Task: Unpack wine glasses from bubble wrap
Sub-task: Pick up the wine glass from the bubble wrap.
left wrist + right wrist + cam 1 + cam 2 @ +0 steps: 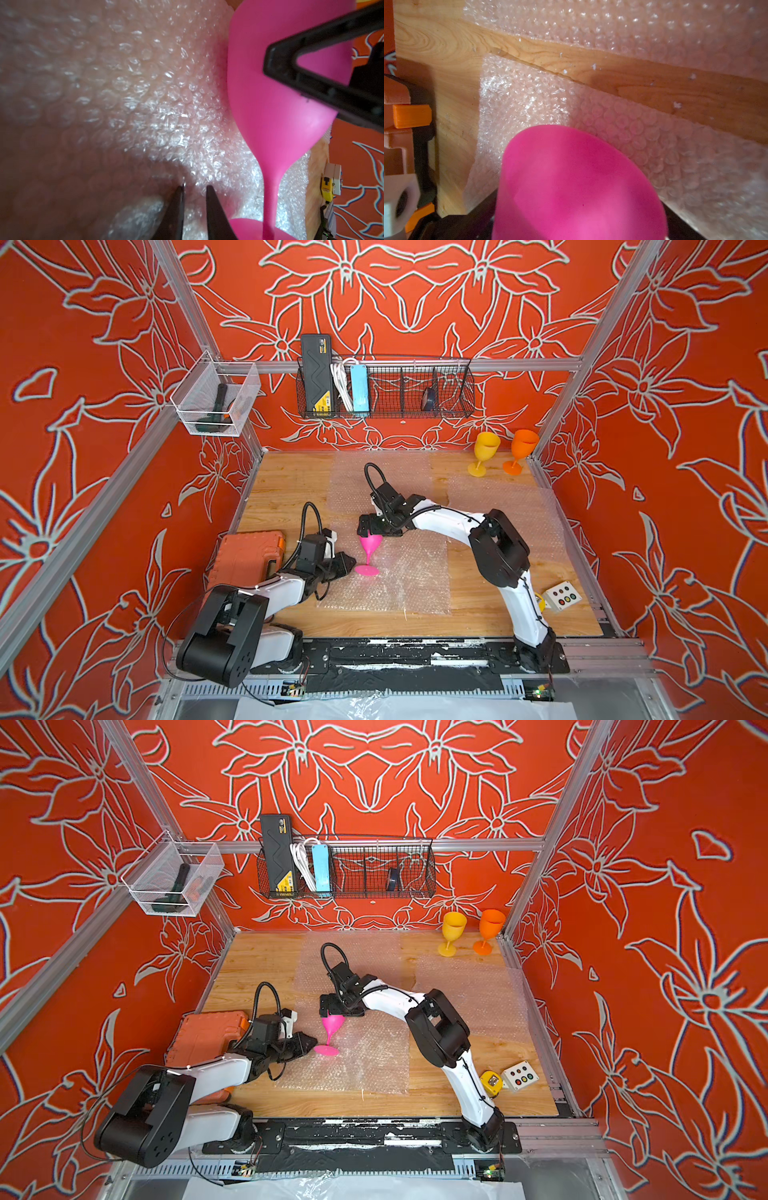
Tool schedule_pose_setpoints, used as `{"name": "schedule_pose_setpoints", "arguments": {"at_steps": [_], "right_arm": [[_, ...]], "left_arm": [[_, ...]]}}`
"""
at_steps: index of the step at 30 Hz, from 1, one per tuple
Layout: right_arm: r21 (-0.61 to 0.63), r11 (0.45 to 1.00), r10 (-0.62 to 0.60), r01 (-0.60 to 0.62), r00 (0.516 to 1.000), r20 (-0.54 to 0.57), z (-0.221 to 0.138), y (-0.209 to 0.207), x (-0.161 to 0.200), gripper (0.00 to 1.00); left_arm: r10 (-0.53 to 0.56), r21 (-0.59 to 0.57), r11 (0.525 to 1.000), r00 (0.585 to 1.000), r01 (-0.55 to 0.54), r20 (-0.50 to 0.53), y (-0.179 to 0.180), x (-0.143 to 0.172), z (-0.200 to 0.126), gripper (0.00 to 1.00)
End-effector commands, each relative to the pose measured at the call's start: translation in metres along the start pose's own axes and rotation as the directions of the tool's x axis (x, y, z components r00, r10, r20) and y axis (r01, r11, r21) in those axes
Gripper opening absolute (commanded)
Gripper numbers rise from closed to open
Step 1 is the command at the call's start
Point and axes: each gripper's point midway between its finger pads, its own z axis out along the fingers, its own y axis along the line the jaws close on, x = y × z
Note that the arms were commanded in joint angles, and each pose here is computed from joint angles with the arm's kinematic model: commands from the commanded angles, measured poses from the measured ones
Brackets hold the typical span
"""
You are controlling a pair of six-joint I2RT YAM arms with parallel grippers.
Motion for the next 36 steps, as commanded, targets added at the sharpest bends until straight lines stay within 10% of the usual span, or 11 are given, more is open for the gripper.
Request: {"name": "schedule_pose_setpoints", "arguments": {"at_steps": [1, 22, 36], "right_arm": [[-0.016, 1.000, 0.018, -0.017, 1.000, 0.019, 0.003, 0.006, -0.004, 0.94], [-0.075, 0.989, -0.097, 0.128, 0.941, 0.325, -0.129, 0.029, -0.054, 0.79], [0.332, 0.942, -0.219, -0.060, 0.639, 0.737, -0.274, -0.117, -0.127, 0.76]], "left_arm": [[0.033, 0.024, 0.999, 0.999, -0.033, 0.023, -0.010, -0.009, -0.001, 0.21], [0.050, -0.011, 0.999, 0.999, -0.050, 0.018, -0.005, -0.009, -0.003, 0.21], [0.080, 0.082, 0.993, 0.994, -0.086, 0.081, -0.058, -0.033, -0.023, 0.22]]}}
